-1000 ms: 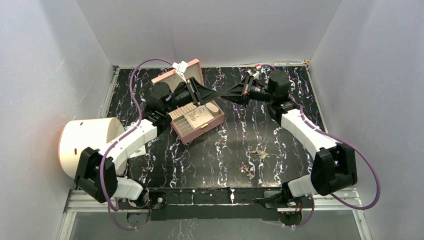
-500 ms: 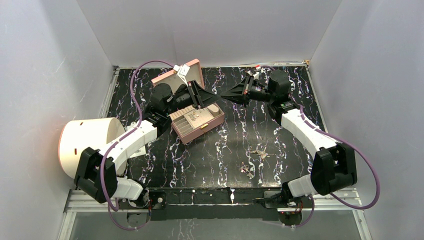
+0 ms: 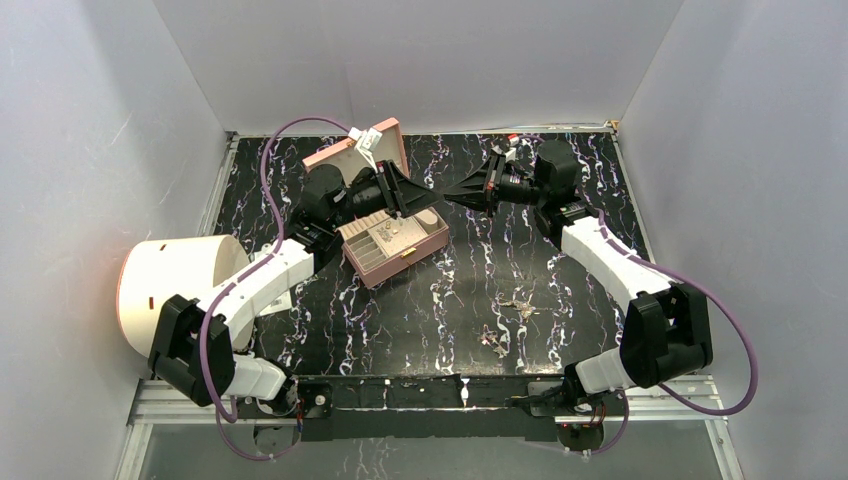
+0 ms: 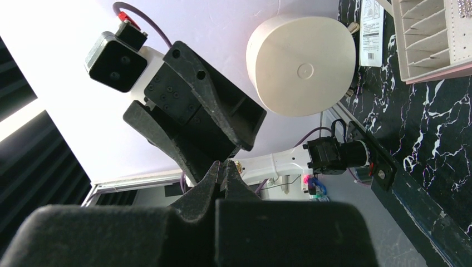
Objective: Organize the mixed jewelry
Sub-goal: Pick up the jewelry from the center of the board.
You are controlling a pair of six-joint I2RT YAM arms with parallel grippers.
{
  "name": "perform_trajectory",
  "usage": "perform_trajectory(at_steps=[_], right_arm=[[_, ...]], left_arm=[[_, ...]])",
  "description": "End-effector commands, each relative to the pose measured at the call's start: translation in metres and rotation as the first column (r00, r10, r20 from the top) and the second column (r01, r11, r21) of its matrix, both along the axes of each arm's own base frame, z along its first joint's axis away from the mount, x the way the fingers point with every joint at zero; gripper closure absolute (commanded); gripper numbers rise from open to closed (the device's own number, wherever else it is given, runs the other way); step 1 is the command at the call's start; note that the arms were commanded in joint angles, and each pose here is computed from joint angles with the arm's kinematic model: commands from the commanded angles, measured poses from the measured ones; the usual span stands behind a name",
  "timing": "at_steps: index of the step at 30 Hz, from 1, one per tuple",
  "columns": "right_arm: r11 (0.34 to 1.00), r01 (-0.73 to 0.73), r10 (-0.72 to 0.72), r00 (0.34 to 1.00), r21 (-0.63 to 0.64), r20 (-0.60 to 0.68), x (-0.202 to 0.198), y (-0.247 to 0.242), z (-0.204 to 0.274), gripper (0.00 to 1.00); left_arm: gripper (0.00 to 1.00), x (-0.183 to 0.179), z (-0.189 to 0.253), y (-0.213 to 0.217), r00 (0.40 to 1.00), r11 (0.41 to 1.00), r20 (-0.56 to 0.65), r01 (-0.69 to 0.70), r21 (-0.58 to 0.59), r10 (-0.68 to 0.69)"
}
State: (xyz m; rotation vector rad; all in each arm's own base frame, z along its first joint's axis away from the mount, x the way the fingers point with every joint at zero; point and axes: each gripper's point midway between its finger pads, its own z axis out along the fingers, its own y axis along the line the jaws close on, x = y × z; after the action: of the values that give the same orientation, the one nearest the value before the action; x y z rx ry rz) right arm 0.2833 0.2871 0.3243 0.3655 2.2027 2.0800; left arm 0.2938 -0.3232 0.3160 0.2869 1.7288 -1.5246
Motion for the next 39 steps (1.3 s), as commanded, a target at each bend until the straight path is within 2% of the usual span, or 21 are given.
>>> perform_trajectory(at_steps=[1, 5, 15, 24, 26, 31, 34, 39], right_arm=[[1.0, -0.025, 0.024, 0.999, 0.016, 0.044, 0.0, 0.0, 0.016, 1.0], [0.999, -0.031, 0.031, 0.999, 0.016, 0.036, -0.001, 0.001, 0.015, 1.0], [0.999, -0.028, 0.028, 0.999, 0.018, 0.02, 0.001, 0.0, 0.014, 1.0], [0.999, -0.032, 0.032, 0.999, 0.016, 0.006, 0.002, 0.001, 0.01, 1.0], [0.999, -0.035, 0.035, 0.999, 0.015, 0.002, 0.001, 0.001, 0.009, 1.0], [0.999, -0.035, 0.035, 0.999, 0.009, -0.007, 0.002, 0.001, 0.007, 1.0], [0.999, -0.035, 0.035, 0.999, 0.008, -0.011, 0.003, 0.001, 0.006, 1.0], [0.999, -0.035, 0.035, 0.999, 0.005, -0.019, 0.003, 0.002, 0.004, 1.0]], left_arm=[[0.62, -0.003, 0.024, -0.002, 0.996, 0.999, 0.084, 0.028, -0.019, -0.026], [0.67, -0.005, 0.023, -0.003, 0.996, 0.999, 0.085, 0.039, -0.016, -0.038], [0.66, -0.005, 0.004, -0.004, 0.997, 0.998, 0.077, 0.027, 0.056, -0.031], [0.74, -0.001, 0.002, -0.001, 0.994, 0.995, 0.106, 0.002, 0.104, -0.013], [0.73, -0.001, 0.003, -0.001, 0.994, 0.995, 0.11, 0.001, 0.103, -0.012], [0.6, 0.0, 0.006, -0.001, 0.991, 0.995, 0.131, -0.004, 0.104, -0.009], [0.6, -0.001, 0.006, -0.001, 0.99, 0.994, 0.141, -0.002, 0.108, -0.013], [0.66, 0.001, 0.003, -0.001, 0.991, 0.994, 0.134, -0.006, 0.111, -0.009]])
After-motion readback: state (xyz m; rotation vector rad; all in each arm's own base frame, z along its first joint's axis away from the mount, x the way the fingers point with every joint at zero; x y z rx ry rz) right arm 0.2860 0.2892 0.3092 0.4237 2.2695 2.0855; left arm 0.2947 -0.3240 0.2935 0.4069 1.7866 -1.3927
